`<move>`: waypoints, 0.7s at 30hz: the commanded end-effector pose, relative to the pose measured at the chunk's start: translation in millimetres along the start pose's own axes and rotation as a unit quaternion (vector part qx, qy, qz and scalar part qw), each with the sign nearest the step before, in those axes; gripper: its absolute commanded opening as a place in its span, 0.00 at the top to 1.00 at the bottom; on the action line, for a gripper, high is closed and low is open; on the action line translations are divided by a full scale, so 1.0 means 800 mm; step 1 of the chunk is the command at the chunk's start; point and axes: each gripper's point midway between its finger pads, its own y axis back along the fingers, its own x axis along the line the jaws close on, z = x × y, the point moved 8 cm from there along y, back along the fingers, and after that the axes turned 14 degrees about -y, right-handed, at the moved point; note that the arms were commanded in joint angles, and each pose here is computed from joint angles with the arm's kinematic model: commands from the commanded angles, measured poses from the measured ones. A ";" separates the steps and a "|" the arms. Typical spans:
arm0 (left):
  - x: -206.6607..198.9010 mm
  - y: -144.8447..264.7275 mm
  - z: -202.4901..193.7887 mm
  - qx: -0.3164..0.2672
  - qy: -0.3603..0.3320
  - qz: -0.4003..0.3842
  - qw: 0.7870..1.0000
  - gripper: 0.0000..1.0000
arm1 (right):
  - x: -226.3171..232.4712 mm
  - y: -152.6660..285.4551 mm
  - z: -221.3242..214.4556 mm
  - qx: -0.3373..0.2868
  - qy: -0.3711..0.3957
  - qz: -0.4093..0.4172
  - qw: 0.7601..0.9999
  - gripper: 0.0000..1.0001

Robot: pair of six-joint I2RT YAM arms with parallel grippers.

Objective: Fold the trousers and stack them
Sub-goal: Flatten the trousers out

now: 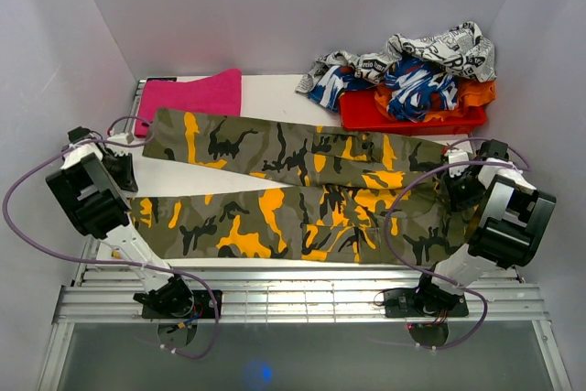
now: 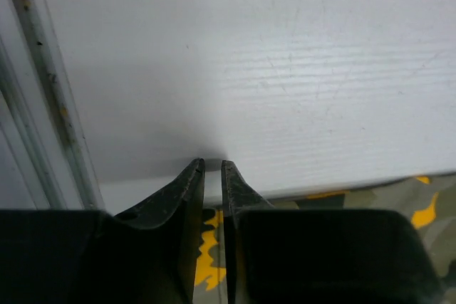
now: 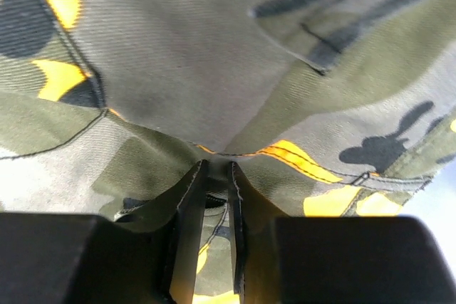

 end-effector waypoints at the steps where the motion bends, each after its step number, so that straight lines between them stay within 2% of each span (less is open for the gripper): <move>1: -0.012 0.045 0.032 -0.064 -0.025 -0.022 0.997 0.72 | 0.011 0.019 -0.015 0.029 -0.001 0.034 0.999 0.76; 5: -0.012 0.056 0.088 -0.138 -0.026 -0.027 0.990 0.64 | -0.002 0.059 0.040 -0.057 -0.005 0.027 0.998 0.75; 9: -0.031 0.042 0.149 -0.190 -0.056 -0.013 0.980 0.57 | -0.011 0.075 0.075 -0.100 -0.019 0.032 0.994 0.74; 16: -0.023 -0.025 0.184 -0.174 0.000 -0.024 0.984 0.56 | -0.025 0.040 0.103 -0.083 -0.059 0.052 0.993 0.73; 21: -0.023 -0.067 0.154 -0.118 0.011 -0.029 0.993 0.57 | -0.028 0.001 0.096 -0.051 -0.070 0.052 0.995 0.73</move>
